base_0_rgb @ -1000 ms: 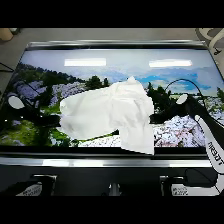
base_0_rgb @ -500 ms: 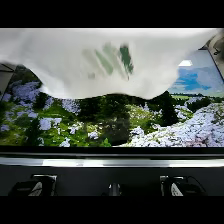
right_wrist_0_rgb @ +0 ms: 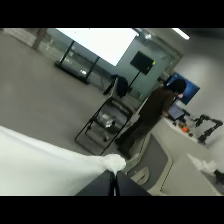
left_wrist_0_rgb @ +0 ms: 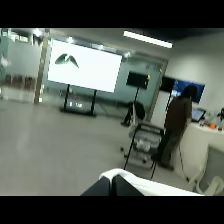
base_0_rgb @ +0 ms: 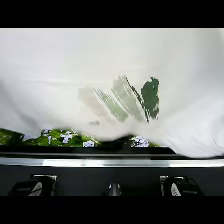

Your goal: Fold the shirts.

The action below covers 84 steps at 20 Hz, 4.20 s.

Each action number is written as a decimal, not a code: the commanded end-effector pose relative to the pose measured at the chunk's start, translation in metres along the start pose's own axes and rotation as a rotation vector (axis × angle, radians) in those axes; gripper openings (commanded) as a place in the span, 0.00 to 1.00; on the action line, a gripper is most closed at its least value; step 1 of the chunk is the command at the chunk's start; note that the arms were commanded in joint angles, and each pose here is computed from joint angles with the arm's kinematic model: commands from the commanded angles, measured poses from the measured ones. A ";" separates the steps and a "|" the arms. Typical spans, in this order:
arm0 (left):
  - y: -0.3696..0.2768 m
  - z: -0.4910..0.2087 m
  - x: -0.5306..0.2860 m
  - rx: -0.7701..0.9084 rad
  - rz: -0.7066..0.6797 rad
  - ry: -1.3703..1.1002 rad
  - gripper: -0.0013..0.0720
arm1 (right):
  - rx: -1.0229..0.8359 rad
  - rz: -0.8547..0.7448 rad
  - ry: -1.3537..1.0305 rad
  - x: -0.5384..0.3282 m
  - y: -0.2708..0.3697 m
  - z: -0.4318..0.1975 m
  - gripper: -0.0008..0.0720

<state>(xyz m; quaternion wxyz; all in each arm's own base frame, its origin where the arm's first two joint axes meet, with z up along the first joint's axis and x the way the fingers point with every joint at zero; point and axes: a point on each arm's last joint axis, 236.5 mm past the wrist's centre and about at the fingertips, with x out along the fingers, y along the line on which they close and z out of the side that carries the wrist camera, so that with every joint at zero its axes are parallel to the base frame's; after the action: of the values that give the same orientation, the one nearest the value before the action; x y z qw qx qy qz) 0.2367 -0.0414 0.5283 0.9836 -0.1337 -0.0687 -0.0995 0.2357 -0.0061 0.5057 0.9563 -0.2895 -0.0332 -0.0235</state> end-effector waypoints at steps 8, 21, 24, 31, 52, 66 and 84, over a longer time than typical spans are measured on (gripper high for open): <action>0.133 -0.369 0.128 -0.147 0.174 1.124 0.05 | 0.133 0.793 0.987 0.145 0.211 -0.302 0.04; 0.180 -0.518 0.218 -0.315 0.193 1.099 0.05 | 0.481 0.595 0.719 0.317 0.288 -0.380 0.04; 0.166 -0.543 0.199 -0.345 0.167 1.219 0.24 | 0.511 0.705 0.820 0.294 0.315 -0.395 0.21; 0.229 -0.502 0.028 -0.229 0.391 1.808 0.73 | 0.219 0.912 1.313 0.148 0.249 -0.434 0.59; 0.161 -0.606 -0.084 -0.516 0.253 1.785 0.54 | 0.364 1.118 1.553 -0.011 0.311 -0.466 0.52; 0.157 -0.601 -0.087 -0.499 0.215 1.802 0.05 | 0.587 0.988 1.398 -0.015 0.370 -0.484 0.67; 0.157 -0.599 -0.086 -0.465 0.177 1.794 0.05 | 0.809 1.070 1.539 -0.075 0.371 -0.496 0.65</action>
<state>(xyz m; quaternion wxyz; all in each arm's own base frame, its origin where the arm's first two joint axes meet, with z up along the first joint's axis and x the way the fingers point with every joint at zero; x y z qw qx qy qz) 0.2519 -0.0432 -0.0983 0.6204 -0.2062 0.7500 -0.1003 0.2255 0.0094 -0.1011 0.6390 0.1675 0.7150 0.2287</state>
